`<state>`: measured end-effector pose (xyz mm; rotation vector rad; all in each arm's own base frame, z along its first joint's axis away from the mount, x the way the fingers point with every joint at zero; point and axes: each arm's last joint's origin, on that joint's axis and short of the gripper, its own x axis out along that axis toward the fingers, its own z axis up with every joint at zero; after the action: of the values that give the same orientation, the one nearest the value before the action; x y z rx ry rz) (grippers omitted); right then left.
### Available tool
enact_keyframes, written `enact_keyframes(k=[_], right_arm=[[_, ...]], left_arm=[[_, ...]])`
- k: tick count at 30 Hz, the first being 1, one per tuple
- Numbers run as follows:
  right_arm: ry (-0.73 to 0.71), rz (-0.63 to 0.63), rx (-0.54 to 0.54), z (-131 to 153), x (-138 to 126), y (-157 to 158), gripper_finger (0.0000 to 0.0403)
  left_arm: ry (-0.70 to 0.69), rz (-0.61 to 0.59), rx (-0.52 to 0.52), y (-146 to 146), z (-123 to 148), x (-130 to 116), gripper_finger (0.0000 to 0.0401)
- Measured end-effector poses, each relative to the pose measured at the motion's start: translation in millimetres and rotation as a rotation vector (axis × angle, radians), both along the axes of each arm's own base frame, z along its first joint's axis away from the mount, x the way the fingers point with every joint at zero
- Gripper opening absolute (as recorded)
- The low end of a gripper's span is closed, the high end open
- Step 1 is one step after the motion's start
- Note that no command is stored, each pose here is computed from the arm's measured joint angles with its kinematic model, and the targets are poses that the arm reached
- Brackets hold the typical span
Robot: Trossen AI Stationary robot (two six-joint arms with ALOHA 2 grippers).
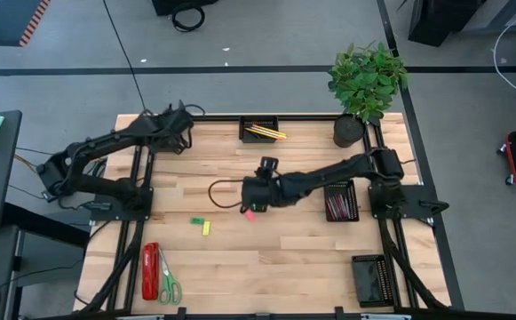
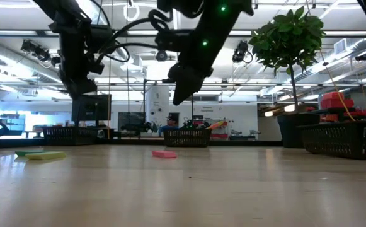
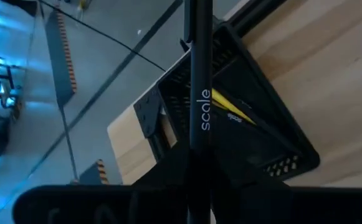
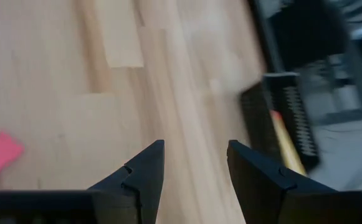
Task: Sort crayons/erasers/pens/pencils in bins
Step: Put the black pen into the top left black bin
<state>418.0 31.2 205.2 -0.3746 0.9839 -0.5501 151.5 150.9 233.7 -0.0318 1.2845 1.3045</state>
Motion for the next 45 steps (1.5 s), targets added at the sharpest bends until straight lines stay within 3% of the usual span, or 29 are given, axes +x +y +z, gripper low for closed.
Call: enact_keyframes(k=[5,12,18,24,34,41,45], right_arm=[[0.012,0.109,0.193,-2,6,-21,0.0180],[0.027,0.223,0.384,-3,8,-37,0.0180],[0.030,0.247,0.379,-3,8,-37,0.0180],[0.028,0.275,0.361,-2,9,-37,0.0180],[-0.120,0.334,0.355,7,22,-50,0.0180],[-0.127,0.322,0.352,7,21,-63,0.0180],[-0.129,0.305,0.351,7,21,-70,0.0180]], left_arm=[[-0.101,-0.001,-0.021,14,-5,-4,0.0053],[-0.101,0.044,-0.052,16,-22,-15,0.0061],[-0.119,0.045,-0.026,16,-38,-18,0.0039],[-0.102,0.022,-0.021,16,-47,-20,0.0066],[-0.098,0.007,-0.022,17,-47,-20,0.0071],[-0.040,-0.026,0.007,24,-45,-23,0.0085],[-0.039,-0.016,0.062,27,-42,-21,0.0066]])
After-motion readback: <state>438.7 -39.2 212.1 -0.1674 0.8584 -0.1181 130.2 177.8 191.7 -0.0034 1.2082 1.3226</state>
